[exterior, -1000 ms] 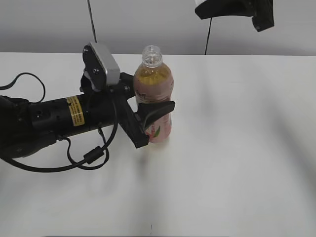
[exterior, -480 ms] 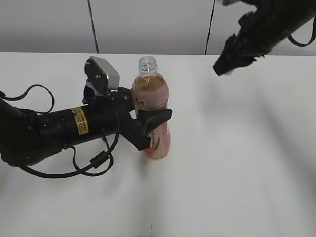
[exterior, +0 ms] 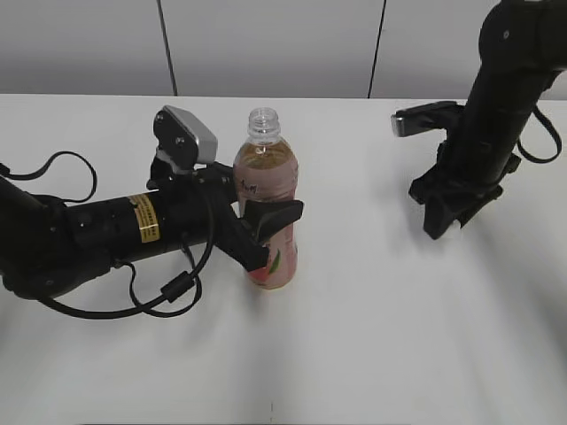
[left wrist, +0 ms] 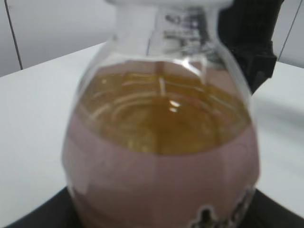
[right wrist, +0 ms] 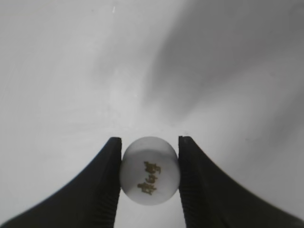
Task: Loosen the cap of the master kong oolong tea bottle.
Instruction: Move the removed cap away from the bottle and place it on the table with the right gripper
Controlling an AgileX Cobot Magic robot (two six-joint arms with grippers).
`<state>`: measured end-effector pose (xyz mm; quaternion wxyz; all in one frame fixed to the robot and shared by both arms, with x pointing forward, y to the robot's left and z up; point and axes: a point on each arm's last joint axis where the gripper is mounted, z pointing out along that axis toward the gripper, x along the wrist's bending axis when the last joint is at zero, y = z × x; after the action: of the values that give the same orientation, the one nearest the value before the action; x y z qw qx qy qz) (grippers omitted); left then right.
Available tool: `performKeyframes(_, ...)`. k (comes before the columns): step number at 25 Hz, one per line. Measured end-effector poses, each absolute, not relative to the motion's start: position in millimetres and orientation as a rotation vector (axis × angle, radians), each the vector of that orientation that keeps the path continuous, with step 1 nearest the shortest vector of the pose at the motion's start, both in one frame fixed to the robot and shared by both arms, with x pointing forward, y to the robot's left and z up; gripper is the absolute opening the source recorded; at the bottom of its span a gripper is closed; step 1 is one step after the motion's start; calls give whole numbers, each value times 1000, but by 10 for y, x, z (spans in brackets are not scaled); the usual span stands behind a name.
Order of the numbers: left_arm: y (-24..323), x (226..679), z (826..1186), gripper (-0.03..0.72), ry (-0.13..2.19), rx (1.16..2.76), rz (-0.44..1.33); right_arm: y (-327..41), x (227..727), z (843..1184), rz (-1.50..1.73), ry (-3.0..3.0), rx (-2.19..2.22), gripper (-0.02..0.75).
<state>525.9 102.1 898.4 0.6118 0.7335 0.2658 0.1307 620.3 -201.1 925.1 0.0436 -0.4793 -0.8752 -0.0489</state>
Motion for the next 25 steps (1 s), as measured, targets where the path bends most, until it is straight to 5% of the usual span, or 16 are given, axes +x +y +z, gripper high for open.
performKeyframes(11, 1017, 5251, 8982, 404, 602, 1699, 297, -2006, 6246, 8931, -94, -2592, -1554, 296)
performKeyframes(19, 1007, 5234, 8979, 412, 576, 1710, 286, -2005, 6248, 8926, -96, -2591, -1557, 463)
performKeyframes(25, 992, 5228, 9035, 516, 549, 1667, 282, -2003, 6244, 8927, -95, -2579, -1567, 547)
